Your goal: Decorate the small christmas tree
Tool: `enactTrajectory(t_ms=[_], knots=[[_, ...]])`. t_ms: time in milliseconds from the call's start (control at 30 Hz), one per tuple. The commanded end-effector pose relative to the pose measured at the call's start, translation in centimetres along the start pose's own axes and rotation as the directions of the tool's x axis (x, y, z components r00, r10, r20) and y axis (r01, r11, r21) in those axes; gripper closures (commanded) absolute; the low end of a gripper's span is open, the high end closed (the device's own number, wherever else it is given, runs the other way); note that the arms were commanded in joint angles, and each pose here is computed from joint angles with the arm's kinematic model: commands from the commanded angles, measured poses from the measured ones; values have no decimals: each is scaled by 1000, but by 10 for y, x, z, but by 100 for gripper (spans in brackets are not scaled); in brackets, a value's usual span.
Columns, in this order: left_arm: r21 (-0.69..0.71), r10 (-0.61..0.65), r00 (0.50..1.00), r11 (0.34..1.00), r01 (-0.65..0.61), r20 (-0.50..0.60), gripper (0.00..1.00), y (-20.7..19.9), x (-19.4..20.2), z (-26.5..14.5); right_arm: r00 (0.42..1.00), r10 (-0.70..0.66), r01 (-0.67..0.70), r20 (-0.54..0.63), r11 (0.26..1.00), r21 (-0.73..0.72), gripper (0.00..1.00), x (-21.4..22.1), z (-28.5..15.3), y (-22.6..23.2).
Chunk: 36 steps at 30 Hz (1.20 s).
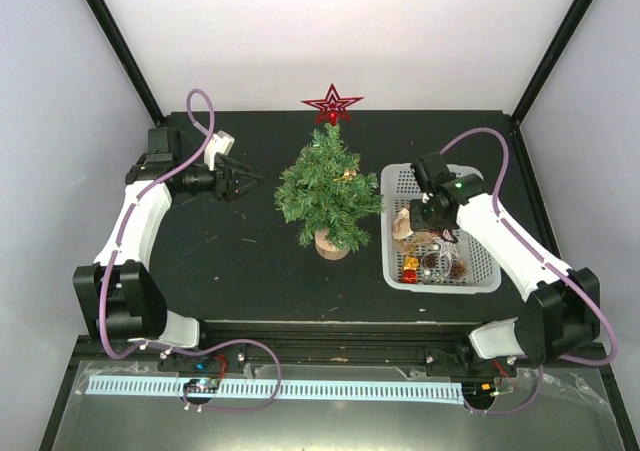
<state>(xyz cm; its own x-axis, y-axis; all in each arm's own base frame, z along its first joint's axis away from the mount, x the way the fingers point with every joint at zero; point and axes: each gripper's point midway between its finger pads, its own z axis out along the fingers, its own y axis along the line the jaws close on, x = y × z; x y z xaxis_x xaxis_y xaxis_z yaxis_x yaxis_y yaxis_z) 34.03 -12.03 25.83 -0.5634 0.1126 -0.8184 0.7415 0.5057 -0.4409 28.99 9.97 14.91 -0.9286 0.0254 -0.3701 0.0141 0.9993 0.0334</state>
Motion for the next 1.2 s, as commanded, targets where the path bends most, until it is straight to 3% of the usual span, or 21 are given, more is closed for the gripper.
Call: enactTrajectory(t_ms=[0,700,933,1167], knots=[[24,68,997,997,-68,27,23,-13,-16,-4,995,-97,100,-30,977,188,99,3,-5,-18],[45,125,992,991,-126,18,23,-16,-23,-5,953,-125,152,-275,985,78,99,42,36,13],[47,130,991,990,-130,17,23,-14,-21,-3,946,-32,34,-324,999,0,98,49,45,4],[39,137,990,990,-137,16,23,-12,-20,-3,960,98,-83,-263,994,66,96,27,43,-27]])
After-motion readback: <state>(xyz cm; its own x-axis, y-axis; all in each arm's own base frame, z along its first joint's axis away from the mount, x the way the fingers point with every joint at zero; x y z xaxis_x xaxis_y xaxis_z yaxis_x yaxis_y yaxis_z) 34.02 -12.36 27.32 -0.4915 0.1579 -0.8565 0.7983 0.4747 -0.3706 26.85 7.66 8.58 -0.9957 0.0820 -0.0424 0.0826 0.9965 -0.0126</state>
